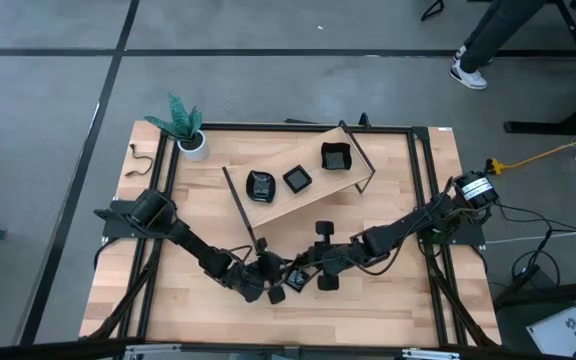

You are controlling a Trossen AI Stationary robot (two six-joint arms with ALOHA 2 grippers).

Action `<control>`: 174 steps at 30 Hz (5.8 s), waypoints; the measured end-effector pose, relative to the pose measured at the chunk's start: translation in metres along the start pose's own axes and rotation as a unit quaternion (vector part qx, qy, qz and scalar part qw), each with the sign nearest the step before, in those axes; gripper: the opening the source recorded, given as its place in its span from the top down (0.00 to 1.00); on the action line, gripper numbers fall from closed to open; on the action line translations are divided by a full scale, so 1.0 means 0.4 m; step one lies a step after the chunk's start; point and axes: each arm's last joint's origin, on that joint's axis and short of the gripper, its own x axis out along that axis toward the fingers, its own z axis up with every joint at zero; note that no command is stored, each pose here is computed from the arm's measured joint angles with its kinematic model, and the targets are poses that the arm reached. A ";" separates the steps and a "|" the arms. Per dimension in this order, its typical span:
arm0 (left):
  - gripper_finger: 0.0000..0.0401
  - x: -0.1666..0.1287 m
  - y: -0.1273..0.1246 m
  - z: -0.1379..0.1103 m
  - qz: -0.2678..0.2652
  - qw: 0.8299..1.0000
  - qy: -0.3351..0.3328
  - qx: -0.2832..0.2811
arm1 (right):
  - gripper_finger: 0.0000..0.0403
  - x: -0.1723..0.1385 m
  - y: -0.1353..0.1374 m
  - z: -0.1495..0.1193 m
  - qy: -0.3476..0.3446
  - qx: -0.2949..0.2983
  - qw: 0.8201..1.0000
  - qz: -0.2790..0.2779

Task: Pick & Place Mini shaped plates
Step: Stack the black square plate on top of the black square plate on the shelf

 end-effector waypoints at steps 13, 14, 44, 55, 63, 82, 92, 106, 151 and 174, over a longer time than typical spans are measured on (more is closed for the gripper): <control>0.69 -0.083 0.026 0.109 -0.002 0.998 0.043 0.050 | 0.95 -0.005 -0.031 0.016 -0.002 0.042 0.998 0.047; 0.69 -0.090 0.026 0.116 -0.005 0.998 0.044 0.050 | 0.95 -0.007 -0.034 0.019 -0.004 0.044 0.998 0.049; 0.73 -0.144 0.023 0.120 -0.015 0.992 0.073 0.103 | 0.95 -0.245 -0.387 0.154 -0.214 0.177 0.956 -0.090; 0.73 -0.144 0.024 0.118 -0.013 0.992 0.075 0.105 | 0.91 -0.170 -0.480 0.117 -0.176 0.228 0.951 -0.112; 0.73 -0.144 0.024 0.118 -0.013 0.992 0.075 0.105 | 0.90 -0.155 -0.489 0.111 -0.170 0.227 0.952 -0.118; 0.73 -0.144 0.023 0.118 -0.014 0.992 0.075 0.102 | 0.66 -0.153 -0.487 0.106 -0.153 0.179 0.964 -0.127; 0.73 -0.144 0.022 0.117 -0.026 0.991 0.084 0.101 | 0.64 -0.181 -0.473 0.120 -0.165 0.119 0.971 -0.130; 0.73 -0.160 -0.021 0.139 -0.113 0.982 0.038 0.150 | 0.64 -0.215 -0.313 0.142 -0.167 0.070 0.983 -0.031; 0.73 -0.382 0.146 0.023 -0.351 0.935 -0.023 0.053 | 0.64 0.020 -0.012 -0.024 0.029 0.210 0.974 0.084; 0.74 -0.455 0.436 0.024 -0.363 0.927 -0.087 0.040 | 0.64 0.032 -0.032 -0.019 0.032 0.246 0.963 0.108</control>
